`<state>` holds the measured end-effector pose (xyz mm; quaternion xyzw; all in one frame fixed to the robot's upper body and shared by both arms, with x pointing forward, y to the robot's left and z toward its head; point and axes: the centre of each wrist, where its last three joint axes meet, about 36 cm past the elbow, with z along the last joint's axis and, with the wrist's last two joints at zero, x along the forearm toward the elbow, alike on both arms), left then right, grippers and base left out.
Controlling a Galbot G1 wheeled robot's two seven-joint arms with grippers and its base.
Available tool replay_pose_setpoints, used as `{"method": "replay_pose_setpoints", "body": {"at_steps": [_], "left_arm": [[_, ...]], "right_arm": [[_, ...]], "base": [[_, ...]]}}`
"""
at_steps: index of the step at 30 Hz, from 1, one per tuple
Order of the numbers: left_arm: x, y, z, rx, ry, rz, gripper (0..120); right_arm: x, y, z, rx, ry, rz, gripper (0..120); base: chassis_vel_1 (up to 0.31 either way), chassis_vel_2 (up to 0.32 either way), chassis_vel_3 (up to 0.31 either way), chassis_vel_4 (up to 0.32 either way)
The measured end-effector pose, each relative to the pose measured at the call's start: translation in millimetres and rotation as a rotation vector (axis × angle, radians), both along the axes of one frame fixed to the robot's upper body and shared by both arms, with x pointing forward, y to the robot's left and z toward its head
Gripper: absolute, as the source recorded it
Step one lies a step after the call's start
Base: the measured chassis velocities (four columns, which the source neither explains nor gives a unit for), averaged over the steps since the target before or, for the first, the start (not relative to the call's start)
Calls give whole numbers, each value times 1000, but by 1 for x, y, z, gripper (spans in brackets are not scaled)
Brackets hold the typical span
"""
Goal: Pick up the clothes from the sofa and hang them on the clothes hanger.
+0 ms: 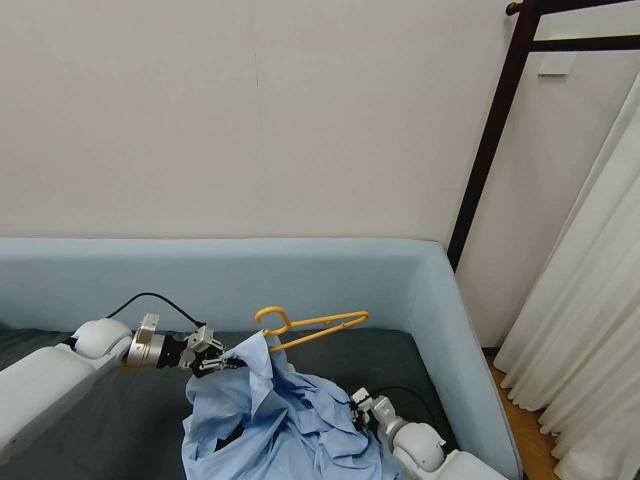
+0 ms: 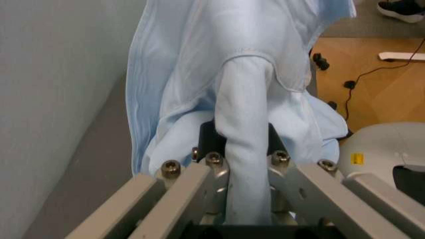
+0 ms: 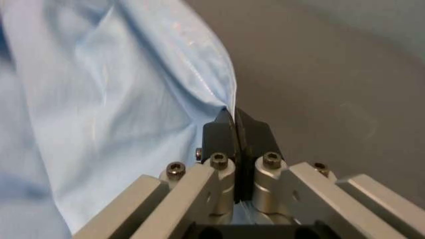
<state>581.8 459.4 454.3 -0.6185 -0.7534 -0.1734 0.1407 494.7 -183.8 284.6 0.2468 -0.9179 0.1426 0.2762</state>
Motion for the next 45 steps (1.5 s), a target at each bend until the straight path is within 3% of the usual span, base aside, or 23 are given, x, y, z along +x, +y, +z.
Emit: {"method": "replay_pose_setpoints", "body": {"at_steps": [5,8,10,13,18,26,36,45], "left_arm": [[5,4,10,7,-16,-18,1],[6,6,15,-8,-17,-16,1],[6,7,16,-12,-18,-16,1],[7,8,18,-19,-15,-27,1],[7,7,20,-16,-15,-40,1],[12,4,26,21,-44,-40,1],[15,-5,24,50,-91,-5,1],[33,-19,49,-8,-143,40,1]], "right_arm": [[24,-23,48,66,-38,-95,0],[36,-50,106,145,-76,-176,0],[37,-55,118,158,-85,-187,0],[35,-79,173,199,-130,-201,0],[24,-91,221,209,-185,-182,0],[-19,-78,302,298,-297,-147,0],[-56,-63,333,314,-355,-61,0],[-100,-48,353,324,-416,74,0]], "base": [[0,0,0,0],[0,0,0,0],[0,0,0,0],[0,0,0,0],[0,0,0,0],[0,0,0,0],[0,0,0,0],[0,0,0,0]]}}
